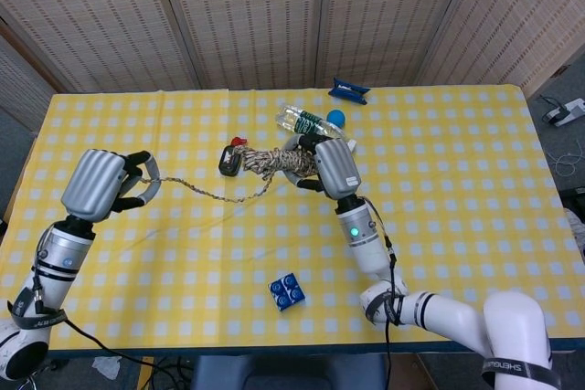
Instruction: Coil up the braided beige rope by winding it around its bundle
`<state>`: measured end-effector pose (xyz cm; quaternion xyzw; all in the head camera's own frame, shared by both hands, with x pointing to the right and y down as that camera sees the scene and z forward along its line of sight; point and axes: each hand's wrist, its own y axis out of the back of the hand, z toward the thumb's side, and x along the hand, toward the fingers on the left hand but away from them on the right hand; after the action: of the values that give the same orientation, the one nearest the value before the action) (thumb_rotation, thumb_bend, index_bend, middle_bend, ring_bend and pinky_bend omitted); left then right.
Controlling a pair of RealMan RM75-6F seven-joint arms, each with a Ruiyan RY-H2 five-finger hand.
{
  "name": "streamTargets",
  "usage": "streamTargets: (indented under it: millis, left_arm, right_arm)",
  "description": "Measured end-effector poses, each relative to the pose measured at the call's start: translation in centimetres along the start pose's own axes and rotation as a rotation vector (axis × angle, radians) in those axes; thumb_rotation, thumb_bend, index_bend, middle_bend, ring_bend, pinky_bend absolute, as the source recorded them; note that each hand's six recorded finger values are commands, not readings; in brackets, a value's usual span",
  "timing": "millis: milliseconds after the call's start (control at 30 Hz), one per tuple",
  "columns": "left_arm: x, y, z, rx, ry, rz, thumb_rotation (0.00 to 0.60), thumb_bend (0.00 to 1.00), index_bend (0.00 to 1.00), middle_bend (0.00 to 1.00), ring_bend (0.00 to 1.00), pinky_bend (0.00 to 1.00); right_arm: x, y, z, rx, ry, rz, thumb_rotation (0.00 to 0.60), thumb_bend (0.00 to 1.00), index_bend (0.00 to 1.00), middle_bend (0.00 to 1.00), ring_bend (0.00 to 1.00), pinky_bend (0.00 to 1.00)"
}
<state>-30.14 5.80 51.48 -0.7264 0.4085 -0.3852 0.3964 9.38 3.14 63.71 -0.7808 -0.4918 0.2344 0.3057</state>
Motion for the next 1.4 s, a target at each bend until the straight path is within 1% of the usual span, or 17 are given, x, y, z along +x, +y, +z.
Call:
streamTargets:
  millis: [200, 467, 567, 633, 833, 933, 1067, 1233, 1400]
  left_arm:
    - [1.0, 0.3, 3.9, -0.042, -0.111, 0.003, 0.6, 0.39, 0.78, 1.0, 1.0, 1.0]
    - [2.7, -0.3, 8.4, -0.106, -0.226, -0.033, 0.6, 0.39, 0.78, 1.0, 1.0, 1.0]
    - [3.4, -0.4, 9.7, -0.125, -0.25, -0.032, 0.6, 0.39, 0.78, 1.0, 1.0, 1.0]
    - [3.8, -0.4, 10.1, -0.141, -0.251, -0.031, 0.6, 0.39, 0.78, 1.0, 1.0, 1.0]
    - [5.5, -0.7, 10.4, -0.205, -0.218, -0.045, 0.6, 0.39, 0.78, 1.0, 1.0, 1.0]
    - [6.3, -0.9, 9.8, -0.219, -0.183, -0.048, 0.6, 0.39, 0.78, 1.0, 1.0, 1.0]
    - [7.3, -1.2, 8.3, -0.236, -0.113, -0.06, 0.6, 0.39, 0.78, 1.0, 1.0, 1.0]
    - [8.3, -1.6, 5.5, -0.237, -0.007, -0.074, 0.6, 0.39, 0.78, 1.0, 1.0, 1.0]
    - [8.6, -2.6, 1.9, -0.261, 0.125, -0.121, 0.6, 0.39, 0.78, 1.0, 1.0, 1.0]
  right_arm:
    - [-0.8, -1.8, 0.8, 0.044, -0.003, 0.046, 0.6, 0.43, 0.83, 0.69, 0.56, 0.6]
    - [-1.7, -4.5, 2.5, 0.065, 0.024, 0.114, 0.6, 0.43, 0.83, 0.69, 0.56, 0.6]
    - [-1.6, -5.6, 3.1, 0.068, 0.044, 0.152, 0.6, 0.42, 0.83, 0.69, 0.56, 0.6]
    - [-1.4, -6.2, 3.4, 0.066, 0.059, 0.175, 0.6, 0.41, 0.83, 0.69, 0.56, 0.6]
    - [-0.6, -7.5, 4.4, 0.034, 0.116, 0.25, 0.6, 0.4, 0.83, 0.69, 0.56, 0.6]
    - [-0.1, -7.7, 4.8, 0.008, 0.147, 0.279, 0.6, 0.39, 0.83, 0.69, 0.56, 0.6]
    - [0.9, -7.7, 5.1, -0.026, 0.188, 0.311, 0.6, 0.39, 0.84, 0.7, 0.56, 0.61]
    - [1.8, -7.0, 5.2, -0.069, 0.234, 0.318, 0.6, 0.38, 0.85, 0.71, 0.57, 0.62]
    - [2.5, -5.2, 5.4, -0.14, 0.273, 0.28, 0.6, 0.38, 0.86, 0.72, 0.57, 0.63]
